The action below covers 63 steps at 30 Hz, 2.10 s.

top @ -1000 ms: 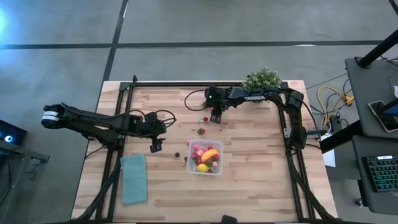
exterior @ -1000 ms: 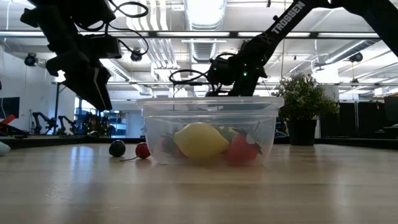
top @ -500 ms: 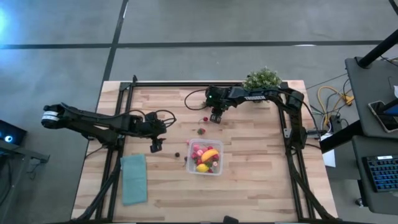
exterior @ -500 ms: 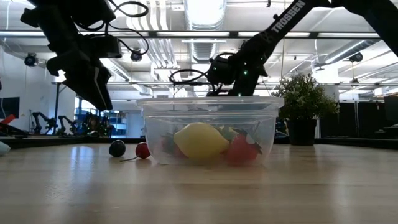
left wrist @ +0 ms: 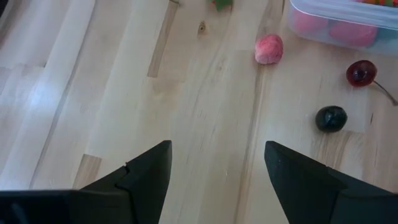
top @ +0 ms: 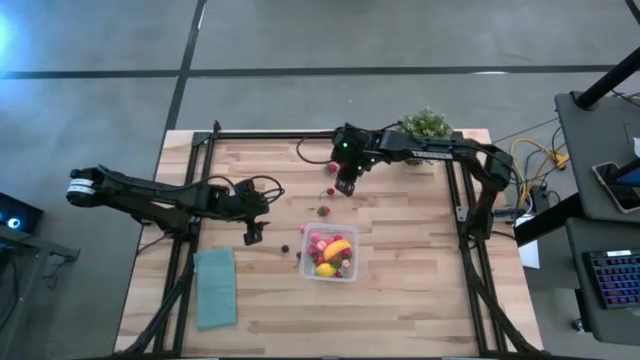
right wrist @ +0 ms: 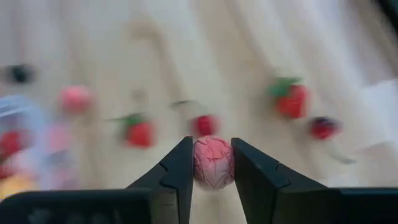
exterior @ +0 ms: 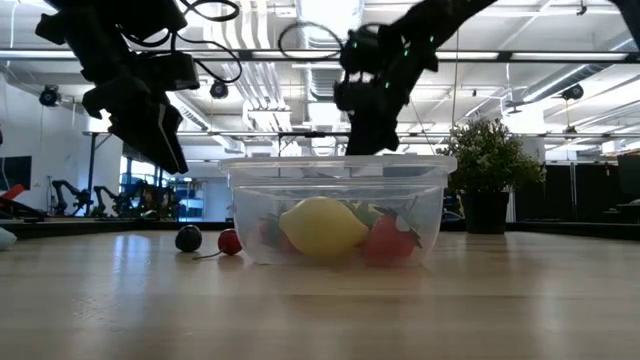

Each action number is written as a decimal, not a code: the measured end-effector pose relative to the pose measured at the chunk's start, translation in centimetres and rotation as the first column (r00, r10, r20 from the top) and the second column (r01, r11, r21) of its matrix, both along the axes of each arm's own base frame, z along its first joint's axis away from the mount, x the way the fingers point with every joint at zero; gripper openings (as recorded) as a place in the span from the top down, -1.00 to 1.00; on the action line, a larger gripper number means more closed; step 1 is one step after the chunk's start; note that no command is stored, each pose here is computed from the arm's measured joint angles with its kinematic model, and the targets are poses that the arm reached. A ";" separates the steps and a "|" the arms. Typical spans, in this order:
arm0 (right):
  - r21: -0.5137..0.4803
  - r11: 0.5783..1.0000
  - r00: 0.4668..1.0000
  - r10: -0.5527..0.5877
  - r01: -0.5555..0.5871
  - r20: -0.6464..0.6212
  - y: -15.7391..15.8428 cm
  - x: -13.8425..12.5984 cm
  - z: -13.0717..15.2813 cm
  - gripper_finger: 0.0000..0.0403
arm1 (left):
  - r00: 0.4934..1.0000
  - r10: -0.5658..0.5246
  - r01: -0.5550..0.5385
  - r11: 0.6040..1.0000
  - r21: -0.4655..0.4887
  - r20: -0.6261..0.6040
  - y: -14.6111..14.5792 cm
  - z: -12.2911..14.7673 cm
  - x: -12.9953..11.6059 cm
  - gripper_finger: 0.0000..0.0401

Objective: Pick and placing Produce into tupperware
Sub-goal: Put the pink peach into the transparent container, then put the red strawberry into the transparent container

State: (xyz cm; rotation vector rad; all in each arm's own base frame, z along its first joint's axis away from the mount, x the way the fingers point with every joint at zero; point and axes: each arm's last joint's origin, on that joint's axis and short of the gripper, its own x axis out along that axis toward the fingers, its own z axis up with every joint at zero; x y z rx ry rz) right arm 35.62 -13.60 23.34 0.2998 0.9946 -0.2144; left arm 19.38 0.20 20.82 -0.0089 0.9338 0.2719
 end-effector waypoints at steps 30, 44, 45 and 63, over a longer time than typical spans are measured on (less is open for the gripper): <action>0.170 0.985 0.992 0.034 -0.013 -0.118 17.7 1.9 -1.0 0.11 | 1.000 0.018 -0.017 0.987 -0.158 0.003 -0.3 -0.1 -0.1 -0.20; -0.094 0.982 0.985 -0.160 0.165 0.060 13.4 2.9 4.0 -0.09 | 0.999 -0.024 0.021 0.994 -0.109 -0.030 -0.3 -0.3 -0.3 -0.20; -0.151 0.979 0.990 -0.129 0.138 0.062 13.0 2.9 4.3 -0.09 | 0.999 -0.033 0.030 0.995 -0.100 -0.032 -0.3 -0.3 -0.3 -0.20; -0.333 0.943 0.968 -0.109 0.028 -0.227 1.0 0.2 2.5 -0.09 | 0.997 0.060 -0.057 0.997 0.050 -0.047 2.7 -0.5 0.1 -0.20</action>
